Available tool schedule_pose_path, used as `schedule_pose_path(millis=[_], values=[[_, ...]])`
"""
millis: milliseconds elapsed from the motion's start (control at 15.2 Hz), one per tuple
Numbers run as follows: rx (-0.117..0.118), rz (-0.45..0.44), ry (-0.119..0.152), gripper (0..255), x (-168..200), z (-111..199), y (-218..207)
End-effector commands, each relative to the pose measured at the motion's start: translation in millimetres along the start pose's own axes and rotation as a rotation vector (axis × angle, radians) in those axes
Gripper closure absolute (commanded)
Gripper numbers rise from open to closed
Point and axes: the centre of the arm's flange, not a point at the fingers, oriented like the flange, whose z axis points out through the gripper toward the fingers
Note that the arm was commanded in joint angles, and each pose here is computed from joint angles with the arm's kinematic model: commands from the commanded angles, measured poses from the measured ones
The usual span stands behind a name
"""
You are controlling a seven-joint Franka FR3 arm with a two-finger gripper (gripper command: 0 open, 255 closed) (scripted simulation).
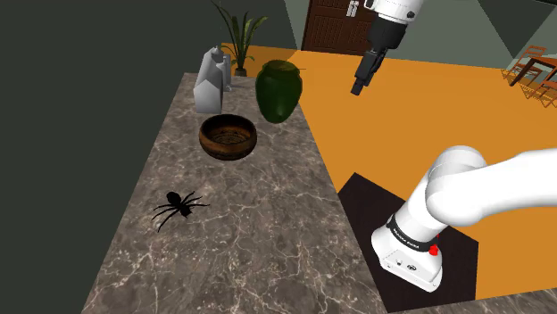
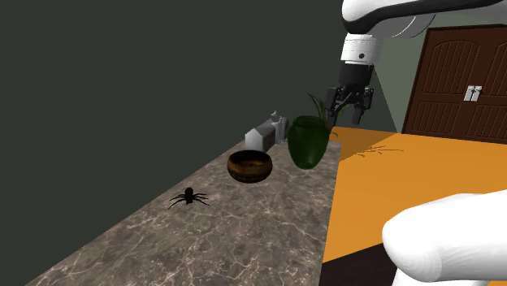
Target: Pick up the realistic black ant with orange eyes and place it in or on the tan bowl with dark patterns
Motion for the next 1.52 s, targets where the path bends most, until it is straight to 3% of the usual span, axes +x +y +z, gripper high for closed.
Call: schedule_pose_path(millis=[0, 1452], values=[[0.0, 0.0, 0.0, 0, 0.0, 0.0, 0.0], [-0.015, 0.093, -0.2, 0, 154.6, 134.6, -228.2]])
